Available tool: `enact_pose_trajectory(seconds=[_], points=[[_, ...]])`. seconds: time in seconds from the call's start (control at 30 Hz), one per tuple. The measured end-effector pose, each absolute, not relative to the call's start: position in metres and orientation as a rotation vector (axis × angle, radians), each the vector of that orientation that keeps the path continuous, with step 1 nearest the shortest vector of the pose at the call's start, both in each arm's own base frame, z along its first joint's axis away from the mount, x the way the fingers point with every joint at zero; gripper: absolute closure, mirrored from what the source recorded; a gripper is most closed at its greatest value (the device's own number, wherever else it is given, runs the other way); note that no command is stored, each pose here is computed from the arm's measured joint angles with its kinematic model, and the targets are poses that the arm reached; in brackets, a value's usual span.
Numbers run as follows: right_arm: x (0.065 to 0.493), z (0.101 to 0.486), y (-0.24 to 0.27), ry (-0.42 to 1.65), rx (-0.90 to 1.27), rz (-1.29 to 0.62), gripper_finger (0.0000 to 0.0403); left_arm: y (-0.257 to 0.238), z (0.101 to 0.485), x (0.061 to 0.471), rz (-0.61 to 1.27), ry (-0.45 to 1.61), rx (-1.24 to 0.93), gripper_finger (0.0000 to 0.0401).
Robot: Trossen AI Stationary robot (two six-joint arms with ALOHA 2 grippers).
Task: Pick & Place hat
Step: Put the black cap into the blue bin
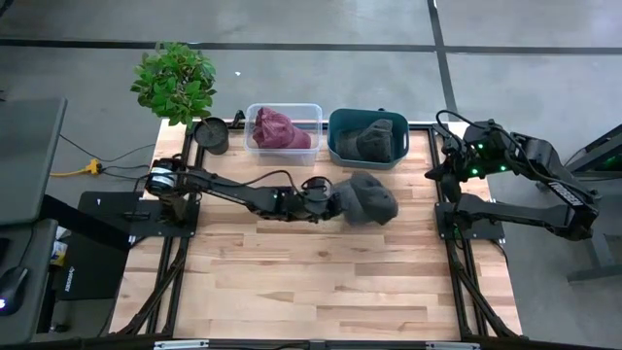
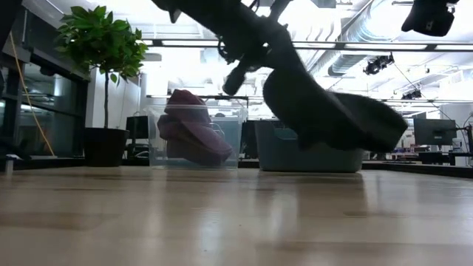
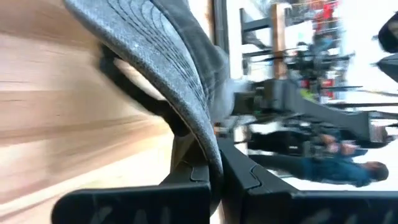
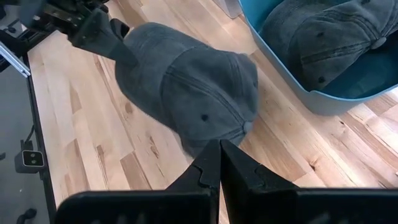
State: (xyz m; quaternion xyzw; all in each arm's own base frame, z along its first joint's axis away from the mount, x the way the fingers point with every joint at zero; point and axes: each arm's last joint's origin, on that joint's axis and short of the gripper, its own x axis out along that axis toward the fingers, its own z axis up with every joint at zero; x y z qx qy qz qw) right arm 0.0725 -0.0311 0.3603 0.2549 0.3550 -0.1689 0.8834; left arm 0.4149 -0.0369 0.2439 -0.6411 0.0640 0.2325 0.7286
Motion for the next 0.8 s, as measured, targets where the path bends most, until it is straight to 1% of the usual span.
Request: enact_pose_trajectory(seconds=[0.17,0.33,0.43,0.53,0.6,0.7,0.8], points=[[0.074,0.361,-0.031,0.725,0.531,-0.338,0.0402,-0.036,0.248,0.411,0.518,0.156,-1.382,0.0400],[0.075,0.362,-0.032,0.709,0.529,-0.330,0.0402,-0.037,0.267,0.406,0.439,0.147,-1.397,0.0401],[0.075,0.363,-0.032,0.704,0.528,-0.328,0.0402,-0.040,0.271,0.399,0.431,0.185,-1.370,0.0401],[0.076,0.363,-0.032,0.694,0.527,-0.324,0.0402,-0.042,0.282,0.398,0.391,0.153,-1.370,0.0401],[0.076,0.364,-0.032,0.685,0.528,-0.315,0.0401,-0.042,0.289,0.388,0.401,0.176,-1.348,0.0401],[0.078,0.365,-0.032,0.668,0.537,-0.304,0.0384,-0.044,0.306,0.384,0.374,0.131,-1.341,0.0401],[0.080,0.368,-0.033,0.637,0.543,-0.274,0.0344,-0.043,0.309,0.376,0.431,0.195,-1.272,0.0401]])
